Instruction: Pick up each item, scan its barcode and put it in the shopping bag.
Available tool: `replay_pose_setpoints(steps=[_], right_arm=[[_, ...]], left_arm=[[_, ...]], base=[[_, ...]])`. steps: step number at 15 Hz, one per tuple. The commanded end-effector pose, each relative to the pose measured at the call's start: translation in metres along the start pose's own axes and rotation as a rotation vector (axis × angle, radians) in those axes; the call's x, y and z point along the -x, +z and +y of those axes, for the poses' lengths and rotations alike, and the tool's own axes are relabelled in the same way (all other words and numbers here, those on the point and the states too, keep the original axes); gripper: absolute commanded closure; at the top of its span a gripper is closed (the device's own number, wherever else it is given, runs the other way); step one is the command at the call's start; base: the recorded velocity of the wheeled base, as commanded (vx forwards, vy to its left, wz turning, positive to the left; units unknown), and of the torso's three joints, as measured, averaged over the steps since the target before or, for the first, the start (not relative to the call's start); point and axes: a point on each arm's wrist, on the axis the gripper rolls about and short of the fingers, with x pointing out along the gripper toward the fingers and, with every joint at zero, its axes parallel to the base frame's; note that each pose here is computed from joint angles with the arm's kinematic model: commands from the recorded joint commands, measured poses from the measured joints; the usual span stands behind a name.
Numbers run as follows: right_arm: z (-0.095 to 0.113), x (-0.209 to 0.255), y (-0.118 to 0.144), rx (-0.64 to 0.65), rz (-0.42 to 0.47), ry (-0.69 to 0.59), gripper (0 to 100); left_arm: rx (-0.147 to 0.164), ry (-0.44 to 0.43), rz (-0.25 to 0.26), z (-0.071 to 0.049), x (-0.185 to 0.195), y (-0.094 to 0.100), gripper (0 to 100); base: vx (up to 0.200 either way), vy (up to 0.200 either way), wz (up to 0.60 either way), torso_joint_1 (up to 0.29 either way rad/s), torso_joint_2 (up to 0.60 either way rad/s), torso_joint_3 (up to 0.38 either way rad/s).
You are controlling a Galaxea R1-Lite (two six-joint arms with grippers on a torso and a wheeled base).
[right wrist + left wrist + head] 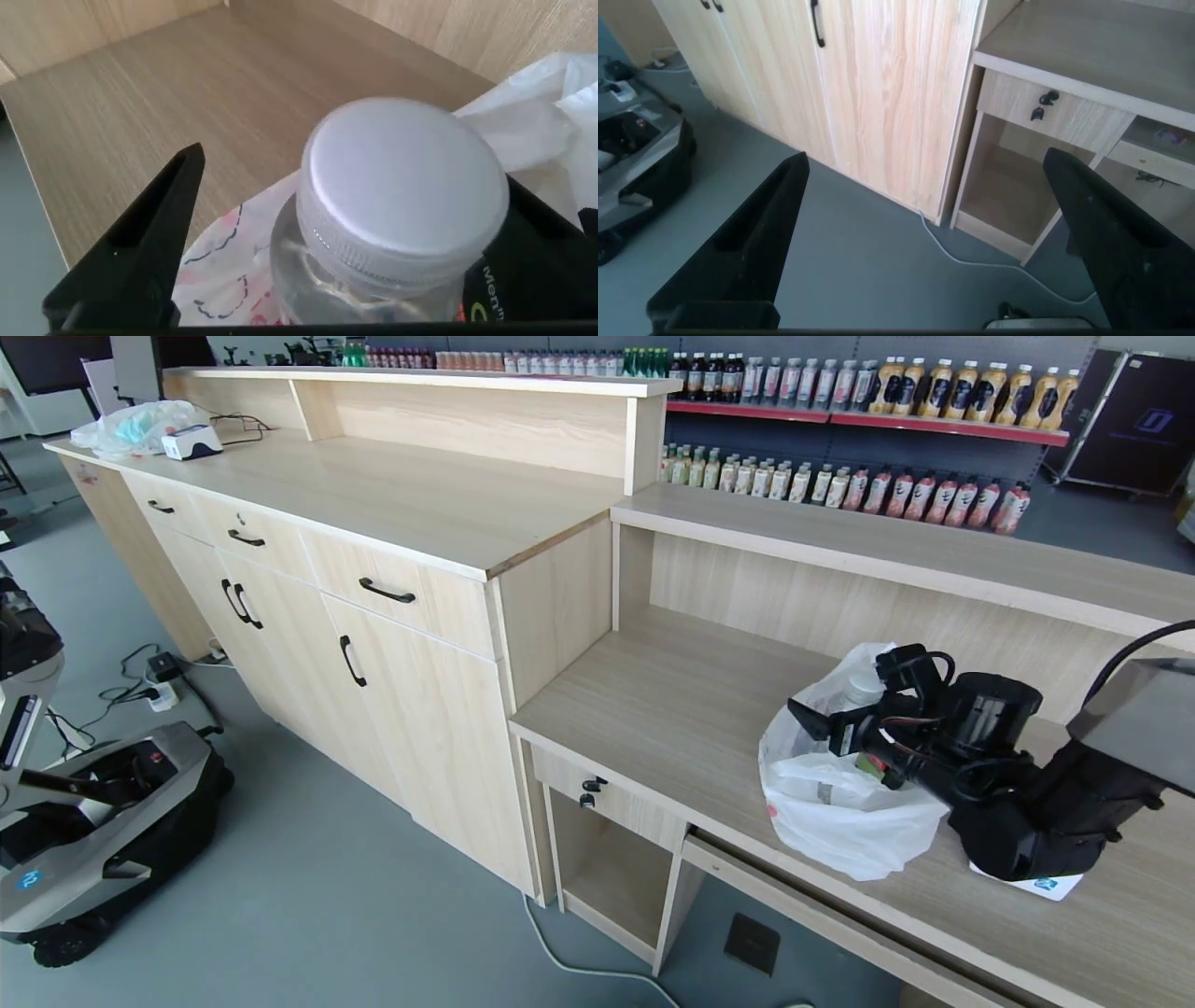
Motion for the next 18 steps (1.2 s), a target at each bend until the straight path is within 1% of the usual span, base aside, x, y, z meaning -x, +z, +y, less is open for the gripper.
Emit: replay_pose_setpoints(steps=[1, 3, 5, 6, 8, 11, 15, 17, 18], right_arm=[[0.0, 0.03, 0.063, 0.068, -0.121, 0.006, 0], [-0.007, 0.056, 0.089, 0.185, -0.157, -0.034, 0], [-0.017, 0.07, 0.104, 0.265, -0.19, -0.086, 0], [-0.018, 0.075, 0.109, 0.291, -0.197, -0.1, 0], [-0.026, 0.09, 0.124, 0.36, -0.183, -0.14, 0], [-0.03, 0.106, 0.143, 0.359, -0.164, -0.161, 0], [-0.032, 0.122, 0.178, 0.346, -0.201, -0.196, 0], [-0.038, 0.129, 0.178, 0.335, -0.188, -0.254, 0], [-0.039, 0.137, 0.177, 0.308, -0.164, -0.314, 0]], left_arm=[[0.0, 0.0, 0.001, 0.0, 0.0, 0.0, 0], [0.0, 0.0, -0.001, 0.0, 0.0, 0.0, 0], [0.0, 0.0, 0.001, 0.0, 0.0, 0.0, 0], [0.0, 0.0, -0.001, 0.0, 0.0, 0.0, 0], [0.0, 0.0, -0.001, 0.0, 0.0, 0.0, 0], [0.0, 0.0, -0.001, 0.0, 0.0, 0.0, 0], [0.0, 0.0, -0.001, 0.0, 0.0, 0.0, 0], [0.0, 0.0, -0.001, 0.0, 0.0, 0.0, 0], [0.0, 0.0, -0.001, 0.0, 0.0, 0.0, 0]], base=[[0.0, 0.0, 0.0, 0.0, 0.0, 0.0], [0.0, 0.0, 0.0, 0.0, 0.0, 0.0], [0.0, 0.0, 0.0, 0.0, 0.0, 0.0], [0.0, 0.0, 0.0, 0.0, 0.0, 0.0], [0.0, 0.0, -0.6, -0.129, 0.23, 0.117], [0.0, 0.0, -0.6, -0.26, 0.5, 0.229], [0.0, 0.0, -0.6, -0.3, 0.55, 0.245], [0.0, 0.0, 0.0, -0.285, 0.53, 0.232], [0.0, 0.0, 0.0, -0.154, 0.28, 0.124]])
